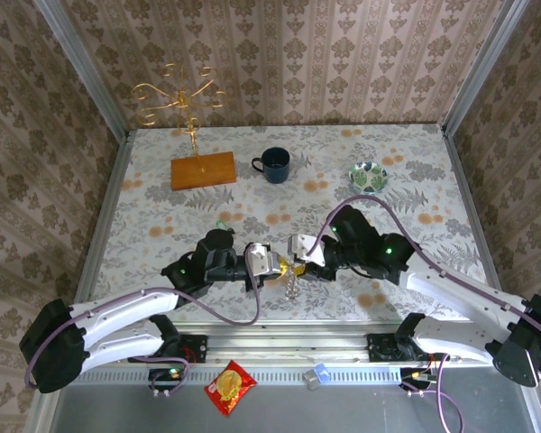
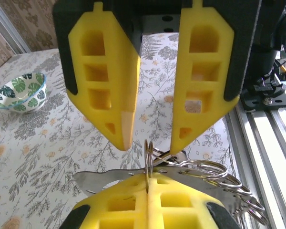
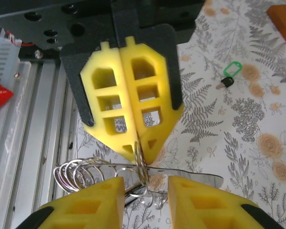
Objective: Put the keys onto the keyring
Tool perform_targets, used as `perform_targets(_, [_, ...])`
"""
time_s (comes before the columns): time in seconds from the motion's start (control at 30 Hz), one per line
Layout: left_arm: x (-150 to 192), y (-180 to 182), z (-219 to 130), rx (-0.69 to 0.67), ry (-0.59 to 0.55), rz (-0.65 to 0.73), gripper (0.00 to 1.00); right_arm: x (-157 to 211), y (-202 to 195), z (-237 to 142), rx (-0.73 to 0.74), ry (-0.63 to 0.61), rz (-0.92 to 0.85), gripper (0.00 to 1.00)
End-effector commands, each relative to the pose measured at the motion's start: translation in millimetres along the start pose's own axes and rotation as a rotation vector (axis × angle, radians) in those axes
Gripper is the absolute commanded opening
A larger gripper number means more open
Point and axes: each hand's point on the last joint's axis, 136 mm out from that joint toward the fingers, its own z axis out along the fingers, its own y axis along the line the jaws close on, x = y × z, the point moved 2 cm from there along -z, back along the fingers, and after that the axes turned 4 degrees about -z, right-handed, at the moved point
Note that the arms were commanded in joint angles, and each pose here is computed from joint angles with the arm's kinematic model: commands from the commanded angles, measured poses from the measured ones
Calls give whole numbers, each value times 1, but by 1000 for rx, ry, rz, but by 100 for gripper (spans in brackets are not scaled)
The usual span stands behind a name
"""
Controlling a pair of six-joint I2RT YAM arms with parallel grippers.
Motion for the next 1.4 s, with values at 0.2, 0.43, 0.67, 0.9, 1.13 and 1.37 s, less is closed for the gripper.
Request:
perform_targets(0.2, [-18,-6,-3,20,-130,-10,0,-13,0,0,-16,-162,59,30])
perform_targets(0.43, [-19,-7,-3,29,-150,-16,0,-11,2,6,-37,-166,61,16])
perform_targets(0.67, [-20,-3,-6,-1,-147,-13,9,-12,3,1,-58,-128,28,0])
perform_targets(0.9, [-16,1,-6,-19,-63,7,29,-13,2,-3,-73,-60,-11,0])
perform_targets(1.13, [-16,3,-3,-9,-20,22,31,-17,0,-3,-84,-1,-43,0])
perform_targets(1.37, [-19,3,-2,-2,-23,35,31,-20,-1,-3,-92,8,-56,0])
